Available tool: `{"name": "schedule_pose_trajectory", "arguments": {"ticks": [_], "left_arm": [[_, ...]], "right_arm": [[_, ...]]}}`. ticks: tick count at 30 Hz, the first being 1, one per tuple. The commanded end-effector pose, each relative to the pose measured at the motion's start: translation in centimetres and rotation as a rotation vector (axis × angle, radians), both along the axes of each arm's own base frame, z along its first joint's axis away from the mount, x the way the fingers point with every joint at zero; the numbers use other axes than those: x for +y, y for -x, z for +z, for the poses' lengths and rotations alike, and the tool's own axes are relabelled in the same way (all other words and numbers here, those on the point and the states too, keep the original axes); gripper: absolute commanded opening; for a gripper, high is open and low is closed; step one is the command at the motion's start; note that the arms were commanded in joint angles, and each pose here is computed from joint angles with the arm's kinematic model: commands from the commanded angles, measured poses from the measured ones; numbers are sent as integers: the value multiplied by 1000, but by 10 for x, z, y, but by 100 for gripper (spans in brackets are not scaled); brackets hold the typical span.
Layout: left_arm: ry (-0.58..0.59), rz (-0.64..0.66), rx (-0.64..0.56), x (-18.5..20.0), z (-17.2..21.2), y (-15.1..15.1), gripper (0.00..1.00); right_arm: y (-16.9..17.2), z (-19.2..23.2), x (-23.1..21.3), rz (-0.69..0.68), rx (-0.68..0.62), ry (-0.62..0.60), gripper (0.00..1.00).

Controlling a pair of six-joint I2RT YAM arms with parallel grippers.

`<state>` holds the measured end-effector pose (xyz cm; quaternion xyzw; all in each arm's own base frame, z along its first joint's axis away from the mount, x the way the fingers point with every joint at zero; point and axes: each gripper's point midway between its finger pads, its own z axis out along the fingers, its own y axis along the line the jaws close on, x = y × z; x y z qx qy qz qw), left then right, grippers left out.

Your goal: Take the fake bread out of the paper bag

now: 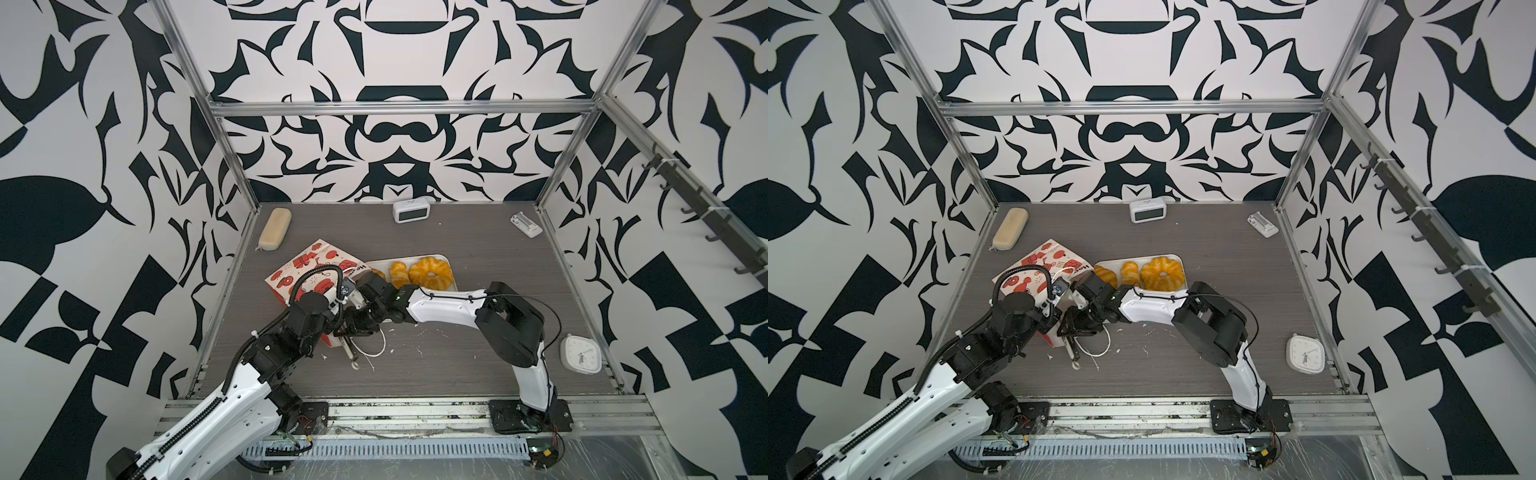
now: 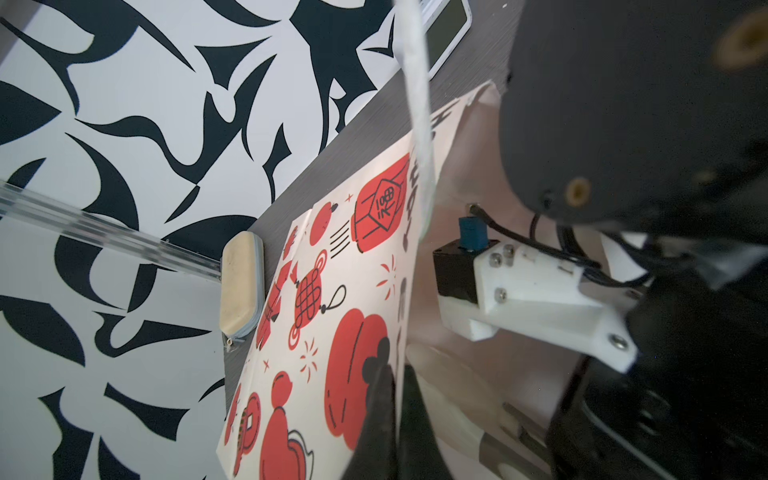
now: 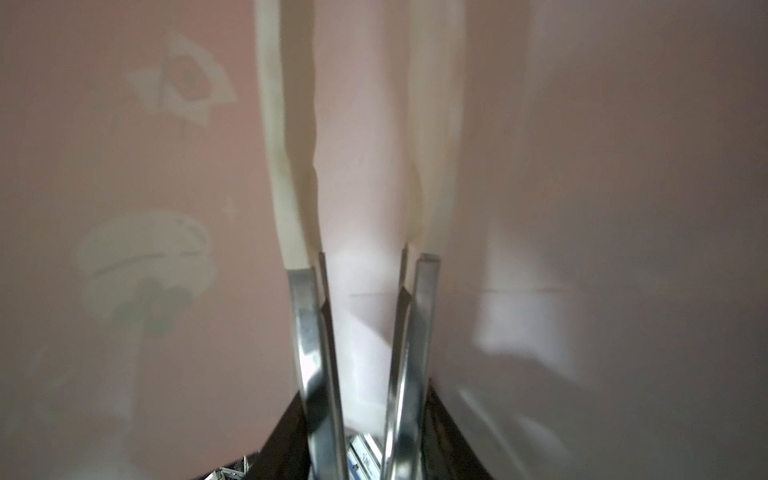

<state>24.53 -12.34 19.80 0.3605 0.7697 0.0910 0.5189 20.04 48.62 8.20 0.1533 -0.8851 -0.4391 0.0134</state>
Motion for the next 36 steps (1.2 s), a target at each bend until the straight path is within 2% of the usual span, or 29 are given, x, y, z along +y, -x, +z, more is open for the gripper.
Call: {"name": "schedule_pose_trajectory", "arguments": {"ticks": [1, 8, 17, 28, 36], "left_arm": [[7, -31, 3, -4, -4, 3, 0], [-7, -43, 25, -7, -10, 2, 0], [-33, -59, 37, -10, -15, 1, 0], [-30, -79, 45, -12, -17, 3, 0], [-34, -95, 45, -12, -17, 7, 0]], "right_arm": [[-23, 36, 11, -32, -70, -92, 42], [-41, 37, 4, -95, -78, -97, 44], [-65, 27, 1, -146, 0, -153, 45], [-73, 38, 12, -125, 30, -219, 46], [-63, 44, 12, -60, 84, -285, 46]]}}
